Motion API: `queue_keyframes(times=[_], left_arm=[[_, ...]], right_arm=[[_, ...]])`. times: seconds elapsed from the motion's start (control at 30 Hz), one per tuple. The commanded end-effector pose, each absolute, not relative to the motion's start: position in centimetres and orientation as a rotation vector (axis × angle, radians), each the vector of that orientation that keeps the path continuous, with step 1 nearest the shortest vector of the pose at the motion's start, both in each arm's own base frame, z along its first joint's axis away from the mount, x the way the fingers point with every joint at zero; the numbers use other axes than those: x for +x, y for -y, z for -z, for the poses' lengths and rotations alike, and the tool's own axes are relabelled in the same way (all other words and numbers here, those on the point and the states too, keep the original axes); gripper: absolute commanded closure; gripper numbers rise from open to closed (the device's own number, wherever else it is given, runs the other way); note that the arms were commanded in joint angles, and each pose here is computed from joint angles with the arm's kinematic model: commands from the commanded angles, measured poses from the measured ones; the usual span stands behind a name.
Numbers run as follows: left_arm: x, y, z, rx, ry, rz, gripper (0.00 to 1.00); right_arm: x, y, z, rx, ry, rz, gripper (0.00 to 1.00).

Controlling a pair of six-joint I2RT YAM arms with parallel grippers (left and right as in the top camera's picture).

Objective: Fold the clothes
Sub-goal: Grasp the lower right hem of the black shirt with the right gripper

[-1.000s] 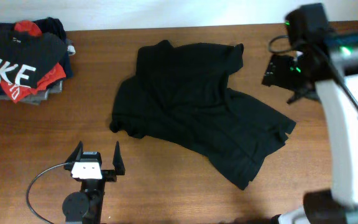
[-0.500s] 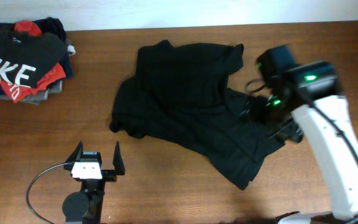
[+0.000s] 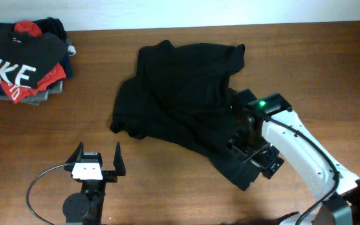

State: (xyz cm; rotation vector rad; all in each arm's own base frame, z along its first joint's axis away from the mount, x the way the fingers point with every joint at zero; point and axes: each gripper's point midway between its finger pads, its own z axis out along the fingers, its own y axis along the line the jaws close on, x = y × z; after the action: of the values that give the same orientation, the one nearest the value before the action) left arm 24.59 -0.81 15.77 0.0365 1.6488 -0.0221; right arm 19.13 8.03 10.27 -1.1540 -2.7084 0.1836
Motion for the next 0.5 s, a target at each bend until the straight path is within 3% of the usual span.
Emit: queue_keyframes(times=[0.0,0.47], left_arm=[[24.5,1.2,-15.7,0.069,-1.65,0.026,0.01],[24.5,1.2,-15.7,0.069,-1.65,0.026,0.01]], right_arm=[[17.9,-8.4,-8.9,-1.212,2.642,-0.169,0.01],[17.1,-7.4,-3.9,-1.049,2.741,-0.17,0.01]])
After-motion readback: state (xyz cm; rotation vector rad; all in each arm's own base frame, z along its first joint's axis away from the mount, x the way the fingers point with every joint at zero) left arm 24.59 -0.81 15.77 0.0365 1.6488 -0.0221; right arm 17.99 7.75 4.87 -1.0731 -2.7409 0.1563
